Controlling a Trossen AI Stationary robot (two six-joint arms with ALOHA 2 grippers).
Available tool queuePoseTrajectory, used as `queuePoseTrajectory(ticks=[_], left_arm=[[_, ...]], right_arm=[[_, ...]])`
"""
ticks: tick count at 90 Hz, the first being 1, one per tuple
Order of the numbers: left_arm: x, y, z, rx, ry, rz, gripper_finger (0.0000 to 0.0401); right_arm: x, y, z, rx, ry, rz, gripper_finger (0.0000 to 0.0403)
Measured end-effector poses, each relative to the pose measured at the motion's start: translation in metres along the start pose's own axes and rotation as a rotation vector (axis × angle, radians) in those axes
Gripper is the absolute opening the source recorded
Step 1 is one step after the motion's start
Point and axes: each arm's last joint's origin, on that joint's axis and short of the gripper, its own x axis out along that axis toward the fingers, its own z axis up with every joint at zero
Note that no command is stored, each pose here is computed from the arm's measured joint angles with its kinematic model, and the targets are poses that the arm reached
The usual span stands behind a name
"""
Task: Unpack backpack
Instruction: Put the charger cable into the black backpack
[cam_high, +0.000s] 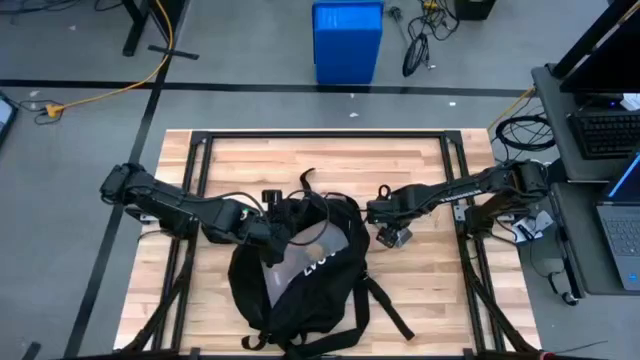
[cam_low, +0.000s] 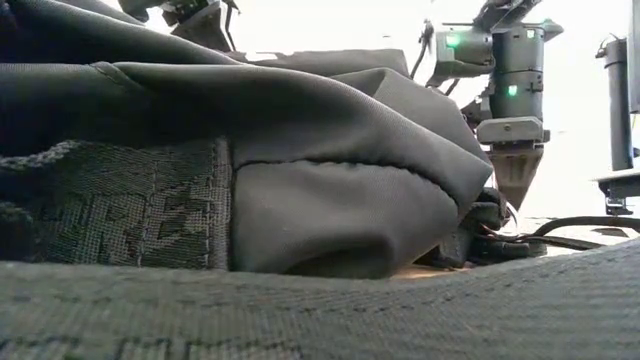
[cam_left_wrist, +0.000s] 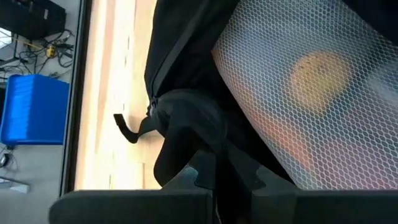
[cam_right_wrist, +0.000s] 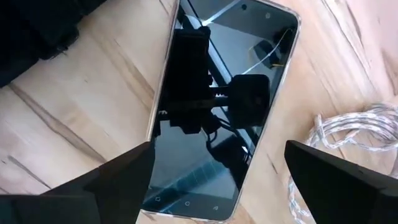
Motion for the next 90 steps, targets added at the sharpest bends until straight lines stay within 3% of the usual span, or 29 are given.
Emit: queuePoseTrajectory(ticks=[37, 61, 75, 90], left_arm=[[0.0001, 0.0001, 0.0000, 0.001, 0.000, 0.000, 0.0000], [0.0000, 0.0000, -0.0001, 0.003, 0.001, 0.000, 0.0000], [0.0000, 0.0000, -0.0002, 0.003, 0.002, 0.000, 0.0000], [0.0000, -0.0007, -0.0003, 0.004, 0.004, -0.028, 0.0000]], right_arm=[[0.0030, 0.0018, 0.0010, -0.095, 0.006, 0.001, 0.0343], [0.0034, 0.0017, 0.0057, 0.001, 0.028, 0.101, 0.0365], [0.0034, 0.0015, 0.0060, 0.042, 0.021, 0.090, 0.0395], [0.0036, -0.0003, 0.0072, 0.052, 0.014, 0.078, 0.0398]])
